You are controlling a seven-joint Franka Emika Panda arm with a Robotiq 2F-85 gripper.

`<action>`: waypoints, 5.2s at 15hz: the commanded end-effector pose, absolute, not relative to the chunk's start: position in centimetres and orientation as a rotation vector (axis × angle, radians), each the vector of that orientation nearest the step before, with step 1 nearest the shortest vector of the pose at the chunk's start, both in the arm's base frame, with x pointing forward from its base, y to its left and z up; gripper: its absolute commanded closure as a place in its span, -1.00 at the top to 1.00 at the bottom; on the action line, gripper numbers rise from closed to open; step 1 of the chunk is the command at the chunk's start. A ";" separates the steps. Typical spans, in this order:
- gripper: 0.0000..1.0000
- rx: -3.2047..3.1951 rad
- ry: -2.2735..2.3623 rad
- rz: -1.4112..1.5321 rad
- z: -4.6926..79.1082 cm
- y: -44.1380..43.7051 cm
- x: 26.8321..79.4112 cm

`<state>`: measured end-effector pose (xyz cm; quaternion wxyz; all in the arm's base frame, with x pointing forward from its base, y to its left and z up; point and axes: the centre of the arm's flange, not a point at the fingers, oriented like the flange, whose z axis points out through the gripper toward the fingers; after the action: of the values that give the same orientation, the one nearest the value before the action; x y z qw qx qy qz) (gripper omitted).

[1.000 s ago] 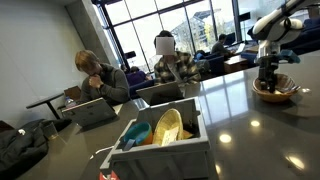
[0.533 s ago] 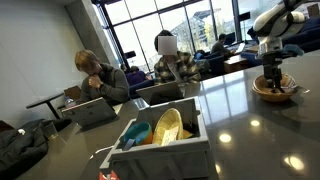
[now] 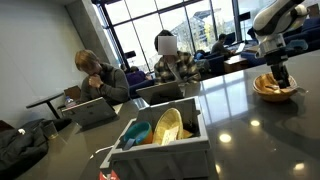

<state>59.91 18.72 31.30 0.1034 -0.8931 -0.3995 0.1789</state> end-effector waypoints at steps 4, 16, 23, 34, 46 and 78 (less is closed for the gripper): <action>1.00 -2.937 -1.341 0.528 31.0 16.6 58.2; 1.00 -3.281 -1.619 0.360 31.1 19.9 55.5; 1.00 -3.253 -1.586 0.181 29.7 20.9 55.8; 1.00 -3.232 -1.773 -0.006 28.7 23.4 54.0; 1.00 -3.437 -1.747 -0.353 29.0 23.9 54.3; 1.00 -3.084 -1.016 0.194 46.4 17.6 67.6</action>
<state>62.51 15.08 43.25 -0.1241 -0.9335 -0.3334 0.0446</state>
